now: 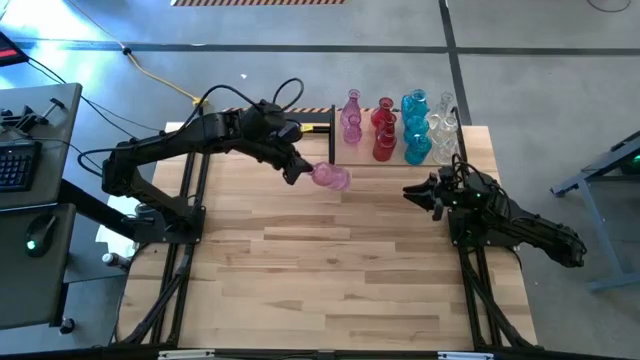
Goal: Sort vases onto shelf
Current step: Put the pink vase on the shelf aligned with the pink vases
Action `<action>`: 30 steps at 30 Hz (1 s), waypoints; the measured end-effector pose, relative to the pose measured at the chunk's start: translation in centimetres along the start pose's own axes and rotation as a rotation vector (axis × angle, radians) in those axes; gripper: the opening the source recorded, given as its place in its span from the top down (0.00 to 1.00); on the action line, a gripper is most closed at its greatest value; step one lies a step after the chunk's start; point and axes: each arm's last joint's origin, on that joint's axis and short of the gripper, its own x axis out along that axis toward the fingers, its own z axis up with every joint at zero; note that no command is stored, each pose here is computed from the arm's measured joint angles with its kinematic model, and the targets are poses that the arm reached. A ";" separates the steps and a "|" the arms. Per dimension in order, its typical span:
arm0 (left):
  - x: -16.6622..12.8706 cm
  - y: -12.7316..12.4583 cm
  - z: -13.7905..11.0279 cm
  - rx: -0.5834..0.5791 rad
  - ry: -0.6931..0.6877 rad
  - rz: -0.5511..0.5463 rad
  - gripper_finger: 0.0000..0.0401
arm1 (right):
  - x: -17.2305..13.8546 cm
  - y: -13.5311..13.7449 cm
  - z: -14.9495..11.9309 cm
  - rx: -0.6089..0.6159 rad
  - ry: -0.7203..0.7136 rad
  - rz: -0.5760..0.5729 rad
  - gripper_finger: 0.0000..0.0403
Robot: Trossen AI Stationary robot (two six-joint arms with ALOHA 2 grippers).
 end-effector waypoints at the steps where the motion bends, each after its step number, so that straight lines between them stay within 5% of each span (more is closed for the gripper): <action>1: 0.0 -0.1 0.2 0.004 -0.015 -0.009 0.96 | 0.0 0.0 0.0 0.002 0.002 0.003 0.68; 19: -0.1 -0.8 0.9 0.003 -0.070 -0.112 0.96 | 0.0 0.1 -0.1 0.010 0.022 0.032 0.07; 30: 0.0 -1.8 0.2 0.027 0.009 -0.229 0.96 | 0.0 0.0 0.0 -0.025 0.008 0.012 0.02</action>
